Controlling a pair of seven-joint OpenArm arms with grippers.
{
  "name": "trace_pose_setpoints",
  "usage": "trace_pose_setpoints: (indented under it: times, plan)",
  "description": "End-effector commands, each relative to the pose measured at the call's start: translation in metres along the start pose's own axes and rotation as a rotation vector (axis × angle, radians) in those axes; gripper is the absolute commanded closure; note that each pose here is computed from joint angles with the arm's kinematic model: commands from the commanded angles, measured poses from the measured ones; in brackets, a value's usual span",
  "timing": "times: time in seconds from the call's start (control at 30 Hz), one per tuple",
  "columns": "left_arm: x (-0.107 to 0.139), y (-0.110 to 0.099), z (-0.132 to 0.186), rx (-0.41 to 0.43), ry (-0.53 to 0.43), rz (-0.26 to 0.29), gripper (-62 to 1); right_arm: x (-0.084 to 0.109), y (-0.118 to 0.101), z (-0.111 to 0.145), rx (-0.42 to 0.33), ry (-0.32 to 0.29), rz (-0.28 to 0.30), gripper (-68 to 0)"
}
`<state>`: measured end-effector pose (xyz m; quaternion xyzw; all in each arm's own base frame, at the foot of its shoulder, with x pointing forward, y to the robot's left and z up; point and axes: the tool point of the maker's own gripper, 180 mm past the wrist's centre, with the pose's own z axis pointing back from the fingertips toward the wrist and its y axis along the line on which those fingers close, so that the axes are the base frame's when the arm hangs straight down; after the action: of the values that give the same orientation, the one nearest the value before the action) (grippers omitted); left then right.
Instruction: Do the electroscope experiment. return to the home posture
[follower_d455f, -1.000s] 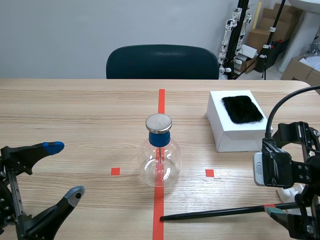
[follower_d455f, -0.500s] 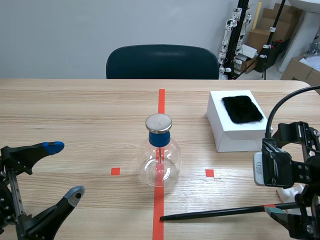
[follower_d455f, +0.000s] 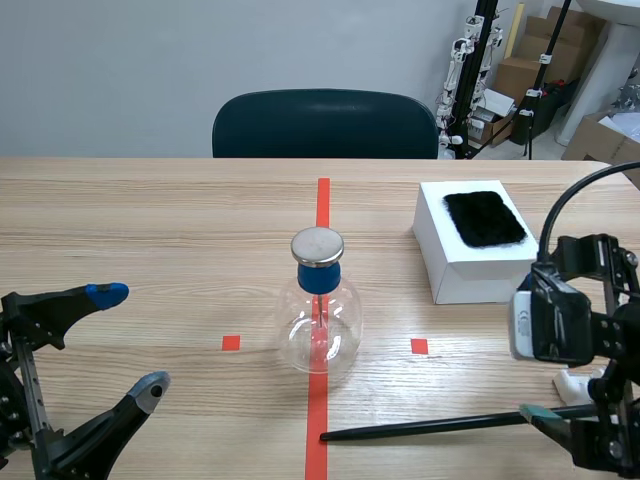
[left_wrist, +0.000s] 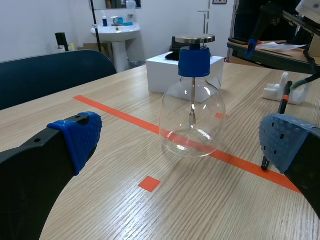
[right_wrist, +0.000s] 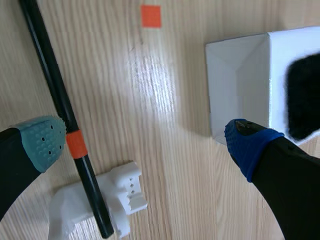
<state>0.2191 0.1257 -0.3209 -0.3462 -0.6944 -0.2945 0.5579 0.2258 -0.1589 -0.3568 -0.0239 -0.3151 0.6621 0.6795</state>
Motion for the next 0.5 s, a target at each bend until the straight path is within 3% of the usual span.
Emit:
trace_pose_setpoints:
  times: [0.0, 0.47]
  plan:
    - [0.009, 0.004, -0.001, 0.001, -0.032, -0.012, -62.3, 0.008, -0.007, 0.007, -0.032, -0.029, -0.005, -67.9]
    - [0.009, 0.004, -0.001, 0.001, -0.032, -0.012, -62.3, 0.032, -0.004, 0.061, -0.136, -0.155, -0.197, -67.9]
